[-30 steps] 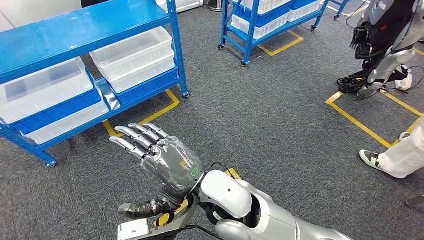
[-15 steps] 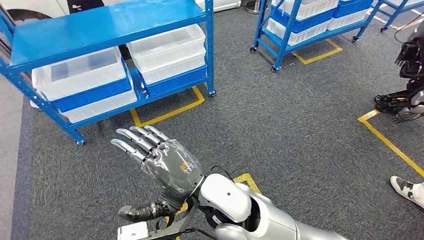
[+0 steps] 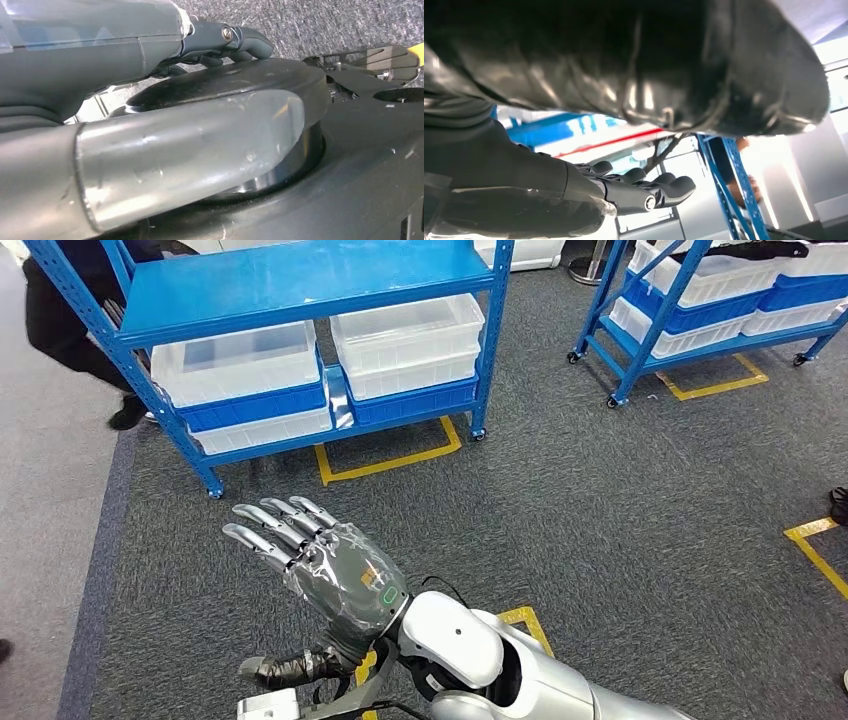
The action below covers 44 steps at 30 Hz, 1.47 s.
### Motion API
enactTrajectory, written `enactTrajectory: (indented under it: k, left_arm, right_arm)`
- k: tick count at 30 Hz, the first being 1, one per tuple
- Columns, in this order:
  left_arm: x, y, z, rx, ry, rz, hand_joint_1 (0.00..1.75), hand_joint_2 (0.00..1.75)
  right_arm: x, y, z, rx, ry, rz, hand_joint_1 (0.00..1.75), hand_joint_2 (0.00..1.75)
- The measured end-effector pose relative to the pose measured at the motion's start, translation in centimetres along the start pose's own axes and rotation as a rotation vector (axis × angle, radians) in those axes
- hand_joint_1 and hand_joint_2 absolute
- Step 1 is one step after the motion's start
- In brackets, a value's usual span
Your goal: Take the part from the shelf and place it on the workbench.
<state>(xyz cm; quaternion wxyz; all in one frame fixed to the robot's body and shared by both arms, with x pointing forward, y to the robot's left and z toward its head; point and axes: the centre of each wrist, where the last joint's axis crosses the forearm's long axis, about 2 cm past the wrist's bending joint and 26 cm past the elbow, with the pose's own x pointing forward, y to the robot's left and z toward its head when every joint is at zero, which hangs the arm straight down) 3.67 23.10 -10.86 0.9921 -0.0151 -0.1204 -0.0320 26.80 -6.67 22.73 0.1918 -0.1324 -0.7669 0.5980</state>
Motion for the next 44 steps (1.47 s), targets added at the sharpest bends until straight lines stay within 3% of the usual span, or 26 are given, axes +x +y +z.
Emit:
enactTrajectory:
  k: [44]
  left_arm:
    - [-0.18, -0.11, 0.04, 0.033, 0.012, -0.001, 0.00, 0.00]
  right_arm:
    - [-0.65, 0.06, 0.87, 0.006, 0.015, -0.005, 0.00, 0.00]
